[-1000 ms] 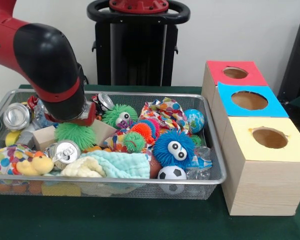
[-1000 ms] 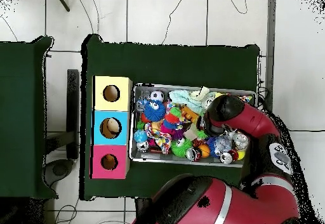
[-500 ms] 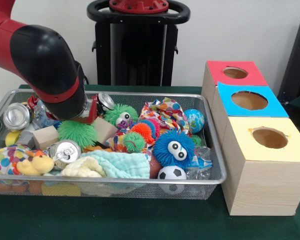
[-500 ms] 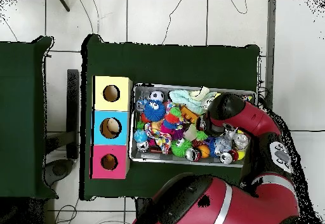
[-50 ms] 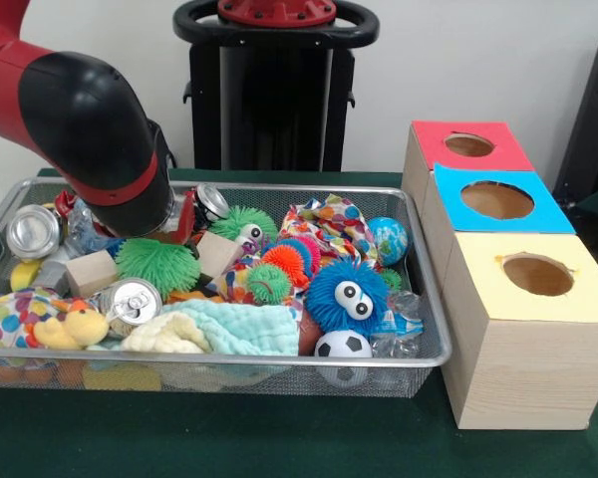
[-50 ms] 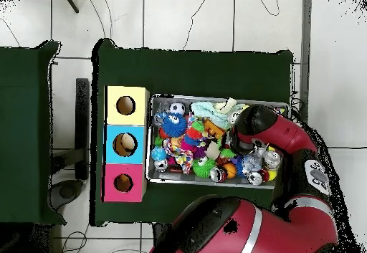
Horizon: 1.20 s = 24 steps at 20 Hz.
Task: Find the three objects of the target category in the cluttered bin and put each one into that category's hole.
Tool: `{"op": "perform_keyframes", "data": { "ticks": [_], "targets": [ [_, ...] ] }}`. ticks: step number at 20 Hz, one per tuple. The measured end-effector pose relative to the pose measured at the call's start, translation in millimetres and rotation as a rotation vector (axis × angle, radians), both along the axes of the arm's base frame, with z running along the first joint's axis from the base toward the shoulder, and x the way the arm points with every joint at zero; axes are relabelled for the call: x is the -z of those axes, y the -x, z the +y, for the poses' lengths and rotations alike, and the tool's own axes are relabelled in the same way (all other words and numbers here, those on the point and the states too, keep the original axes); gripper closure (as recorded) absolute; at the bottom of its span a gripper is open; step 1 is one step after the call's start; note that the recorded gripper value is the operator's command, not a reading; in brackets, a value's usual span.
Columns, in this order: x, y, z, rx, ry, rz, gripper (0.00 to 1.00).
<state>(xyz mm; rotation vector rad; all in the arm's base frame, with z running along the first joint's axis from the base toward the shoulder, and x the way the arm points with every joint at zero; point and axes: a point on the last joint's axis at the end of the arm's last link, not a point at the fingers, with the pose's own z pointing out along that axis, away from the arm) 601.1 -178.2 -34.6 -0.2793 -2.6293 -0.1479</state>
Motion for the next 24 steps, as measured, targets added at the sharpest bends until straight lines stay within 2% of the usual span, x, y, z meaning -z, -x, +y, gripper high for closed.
{"op": "perform_keyframes", "data": {
  "ticks": [11, 24],
  "targets": [
    [-1.9, 1.4, 1.0, 0.002, -0.004, 0.001, 0.00],
    [-22.3, 4.5, 10.3, 0.023, -0.051, -0.015, 0.00]
  ]
}}
